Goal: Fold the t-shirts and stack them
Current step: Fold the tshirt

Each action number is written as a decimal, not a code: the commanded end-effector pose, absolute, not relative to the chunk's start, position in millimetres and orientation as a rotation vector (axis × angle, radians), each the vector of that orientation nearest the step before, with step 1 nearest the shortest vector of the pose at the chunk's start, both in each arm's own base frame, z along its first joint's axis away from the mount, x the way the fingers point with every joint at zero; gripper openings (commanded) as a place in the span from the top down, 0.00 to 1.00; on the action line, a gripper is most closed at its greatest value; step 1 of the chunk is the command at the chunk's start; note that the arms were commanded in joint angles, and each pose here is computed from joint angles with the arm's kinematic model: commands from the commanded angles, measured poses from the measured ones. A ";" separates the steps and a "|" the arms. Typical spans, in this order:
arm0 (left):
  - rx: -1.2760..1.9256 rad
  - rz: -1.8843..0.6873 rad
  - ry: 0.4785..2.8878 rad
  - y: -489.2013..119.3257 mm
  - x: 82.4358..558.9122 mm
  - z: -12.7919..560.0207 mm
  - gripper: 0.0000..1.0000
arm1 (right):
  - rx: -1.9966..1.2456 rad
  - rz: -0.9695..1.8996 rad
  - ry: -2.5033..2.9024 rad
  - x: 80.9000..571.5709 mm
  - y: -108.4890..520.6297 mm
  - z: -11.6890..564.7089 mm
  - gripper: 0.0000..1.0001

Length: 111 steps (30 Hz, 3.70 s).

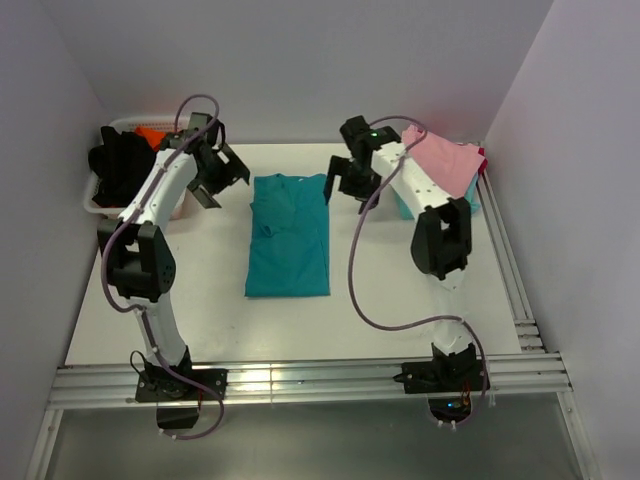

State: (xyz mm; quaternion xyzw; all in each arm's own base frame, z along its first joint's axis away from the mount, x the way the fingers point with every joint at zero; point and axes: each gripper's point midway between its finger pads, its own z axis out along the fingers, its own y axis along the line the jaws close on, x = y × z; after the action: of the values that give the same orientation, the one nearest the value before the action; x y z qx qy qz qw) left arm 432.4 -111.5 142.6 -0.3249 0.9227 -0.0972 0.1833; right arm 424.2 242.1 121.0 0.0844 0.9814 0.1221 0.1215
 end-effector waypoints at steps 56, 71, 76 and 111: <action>-0.861 -0.475 2.745 -162.3 239.7 23.7 0.32 | 0.265 0.777 2.833 230.3 273.8 15.0 0.87; -0.837 -0.391 2.710 -150.6 245.6 30.2 0.94 | 0.242 0.700 2.831 219.3 254.6 28.9 1.00; -0.780 -0.399 2.732 -152.6 230.8 45.0 1.00 | 0.257 0.675 2.795 210.9 240.8 46.2 1.00; -0.590 -0.523 2.610 -176.8 259.0 186.8 1.00 | 0.190 0.624 2.747 186.3 182.3 138.8 1.00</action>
State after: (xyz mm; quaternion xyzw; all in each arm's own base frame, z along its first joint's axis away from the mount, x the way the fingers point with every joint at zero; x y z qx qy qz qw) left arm 218.6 -191.3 171.6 -0.2225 0.9396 -0.2195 0.1394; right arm 167.0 206.0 142.8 0.0852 0.9449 0.2816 0.1436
